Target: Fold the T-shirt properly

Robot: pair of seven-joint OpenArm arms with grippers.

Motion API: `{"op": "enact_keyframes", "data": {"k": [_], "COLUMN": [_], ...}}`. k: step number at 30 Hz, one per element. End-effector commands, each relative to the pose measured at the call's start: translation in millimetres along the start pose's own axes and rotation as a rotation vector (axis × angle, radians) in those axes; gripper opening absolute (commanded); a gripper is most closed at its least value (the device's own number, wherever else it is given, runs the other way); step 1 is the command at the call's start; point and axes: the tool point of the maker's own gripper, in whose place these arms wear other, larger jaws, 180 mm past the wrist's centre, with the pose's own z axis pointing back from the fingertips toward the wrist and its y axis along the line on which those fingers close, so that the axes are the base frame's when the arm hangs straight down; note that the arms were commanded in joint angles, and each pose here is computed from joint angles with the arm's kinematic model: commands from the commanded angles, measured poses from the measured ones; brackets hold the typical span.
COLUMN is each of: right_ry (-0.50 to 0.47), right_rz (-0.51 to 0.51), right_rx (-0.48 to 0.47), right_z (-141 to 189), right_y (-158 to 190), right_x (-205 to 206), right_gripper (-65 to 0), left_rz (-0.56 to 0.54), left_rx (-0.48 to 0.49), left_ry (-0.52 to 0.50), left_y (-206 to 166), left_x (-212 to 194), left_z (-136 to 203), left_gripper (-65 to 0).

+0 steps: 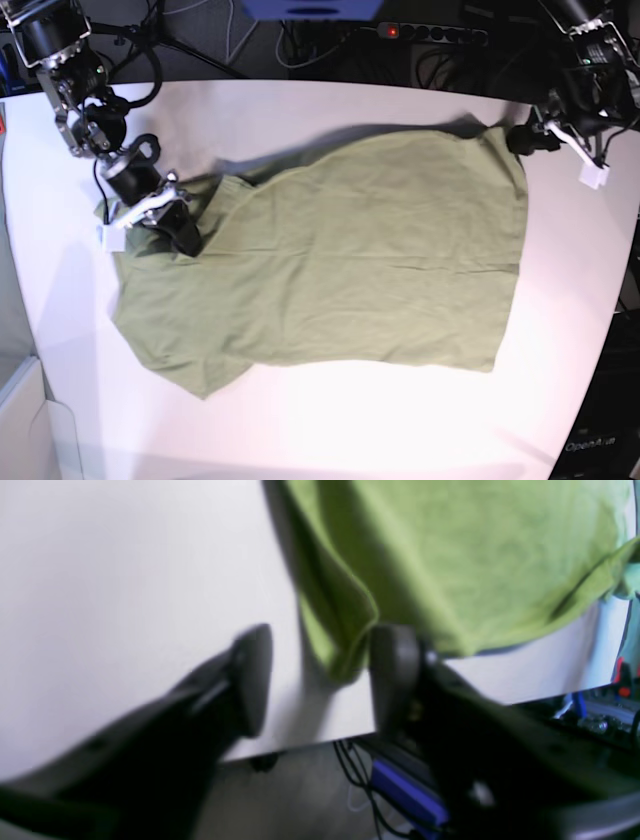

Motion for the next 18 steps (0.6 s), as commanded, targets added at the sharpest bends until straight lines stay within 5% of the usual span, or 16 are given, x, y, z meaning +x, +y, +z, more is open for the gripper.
{"op": "enact_keyframes", "data": {"k": [1, 18], "right_ry": [-0.039, -0.039], "right_rz": [0.006, 0.006], "right_rx": [0.025, 0.025], "right_z": [-1, -1], "right_y": [5, 5], "right_x": [15, 15], "right_gripper": [-63.8, -63.8], "left_rz": [-0.011, 0.077], "left_rx": [0.034, -0.002], "left_ry": [0.022, 0.073], "left_y": [7, 12], "left_x": [-1, -23], "left_z": [6, -10], "left_gripper": [-28.7, -27.6]}}
